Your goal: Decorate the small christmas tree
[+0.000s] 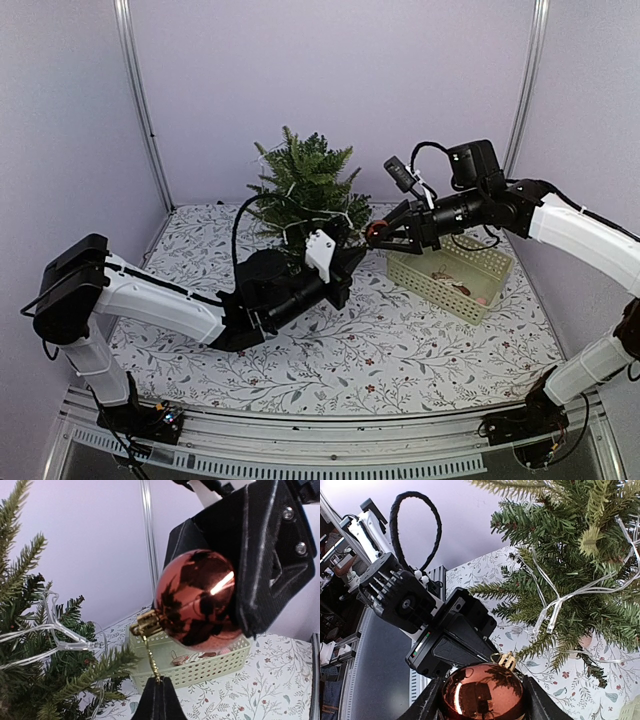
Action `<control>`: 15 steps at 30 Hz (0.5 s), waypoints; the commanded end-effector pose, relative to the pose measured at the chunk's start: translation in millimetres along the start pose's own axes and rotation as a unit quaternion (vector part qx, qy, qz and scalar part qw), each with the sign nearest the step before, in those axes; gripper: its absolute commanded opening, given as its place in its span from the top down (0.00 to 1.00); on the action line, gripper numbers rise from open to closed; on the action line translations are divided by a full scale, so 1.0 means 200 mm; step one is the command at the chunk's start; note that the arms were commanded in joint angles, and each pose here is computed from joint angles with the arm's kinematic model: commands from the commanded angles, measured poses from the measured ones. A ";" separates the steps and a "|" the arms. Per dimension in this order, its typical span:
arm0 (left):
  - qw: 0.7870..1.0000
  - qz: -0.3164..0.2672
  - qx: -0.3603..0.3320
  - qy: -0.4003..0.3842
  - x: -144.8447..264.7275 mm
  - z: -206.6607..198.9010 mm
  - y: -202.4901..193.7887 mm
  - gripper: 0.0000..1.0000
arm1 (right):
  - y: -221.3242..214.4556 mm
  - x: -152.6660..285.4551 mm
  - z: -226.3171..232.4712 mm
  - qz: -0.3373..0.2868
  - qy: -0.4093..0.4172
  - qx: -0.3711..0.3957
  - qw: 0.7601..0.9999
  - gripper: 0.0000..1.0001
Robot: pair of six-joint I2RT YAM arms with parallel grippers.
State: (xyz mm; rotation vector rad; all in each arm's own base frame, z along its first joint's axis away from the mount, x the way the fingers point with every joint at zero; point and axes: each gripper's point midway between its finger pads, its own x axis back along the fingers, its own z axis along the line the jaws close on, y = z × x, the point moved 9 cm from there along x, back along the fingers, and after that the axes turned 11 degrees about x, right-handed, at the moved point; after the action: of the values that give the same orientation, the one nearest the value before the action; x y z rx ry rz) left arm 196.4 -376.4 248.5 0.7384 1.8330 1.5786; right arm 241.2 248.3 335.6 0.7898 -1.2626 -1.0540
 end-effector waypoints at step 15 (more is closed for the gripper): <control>0.999 0.002 0.043 0.013 0.00 0.08 -0.01 1.00 | 0.05 -0.04 -0.06 0.004 -0.018 0.002 1.000 0.77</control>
State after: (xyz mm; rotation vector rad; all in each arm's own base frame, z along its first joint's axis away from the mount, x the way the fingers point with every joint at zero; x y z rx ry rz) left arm 202.6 -372.4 246.3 0.7552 1.8866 1.5513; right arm 251.8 254.0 332.2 0.7610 -1.2819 -1.0595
